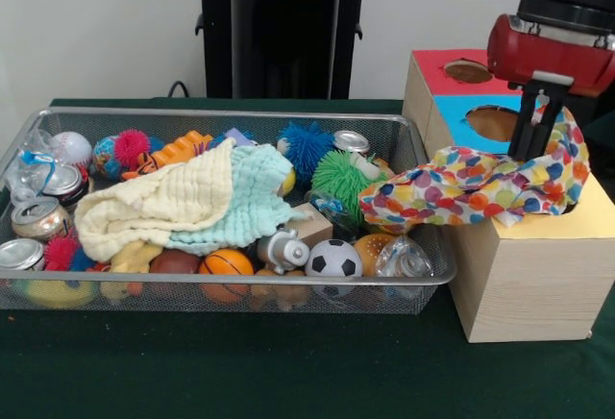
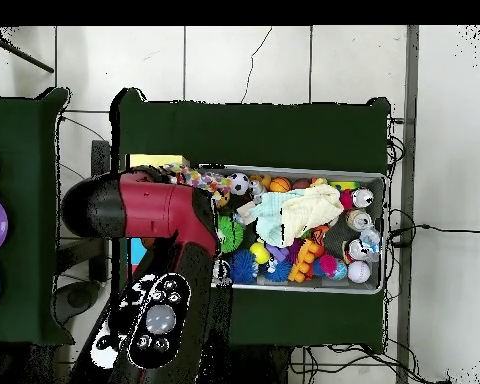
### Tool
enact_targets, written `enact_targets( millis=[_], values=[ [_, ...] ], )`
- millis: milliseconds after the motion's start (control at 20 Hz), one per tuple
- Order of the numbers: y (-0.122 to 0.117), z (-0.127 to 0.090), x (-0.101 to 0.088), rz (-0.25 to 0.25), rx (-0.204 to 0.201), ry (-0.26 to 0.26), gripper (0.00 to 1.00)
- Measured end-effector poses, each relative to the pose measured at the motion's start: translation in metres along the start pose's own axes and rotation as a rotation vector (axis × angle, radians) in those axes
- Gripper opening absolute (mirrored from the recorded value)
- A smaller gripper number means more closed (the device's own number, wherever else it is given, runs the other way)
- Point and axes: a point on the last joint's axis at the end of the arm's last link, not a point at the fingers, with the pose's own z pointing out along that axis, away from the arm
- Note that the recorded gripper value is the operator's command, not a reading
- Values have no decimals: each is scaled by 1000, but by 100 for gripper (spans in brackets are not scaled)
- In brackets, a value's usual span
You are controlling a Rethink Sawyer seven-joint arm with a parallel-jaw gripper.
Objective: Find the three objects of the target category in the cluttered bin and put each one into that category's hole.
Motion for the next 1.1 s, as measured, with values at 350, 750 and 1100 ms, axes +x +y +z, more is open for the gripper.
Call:
enact_targets(
  millis=[350,750,1100],
  values=[
    [15,16,12,-8,-23,32,0],
    [20,33,23,-16,-22,61,0],
    [26,51,30,3,-50,96,0]
  ],
)
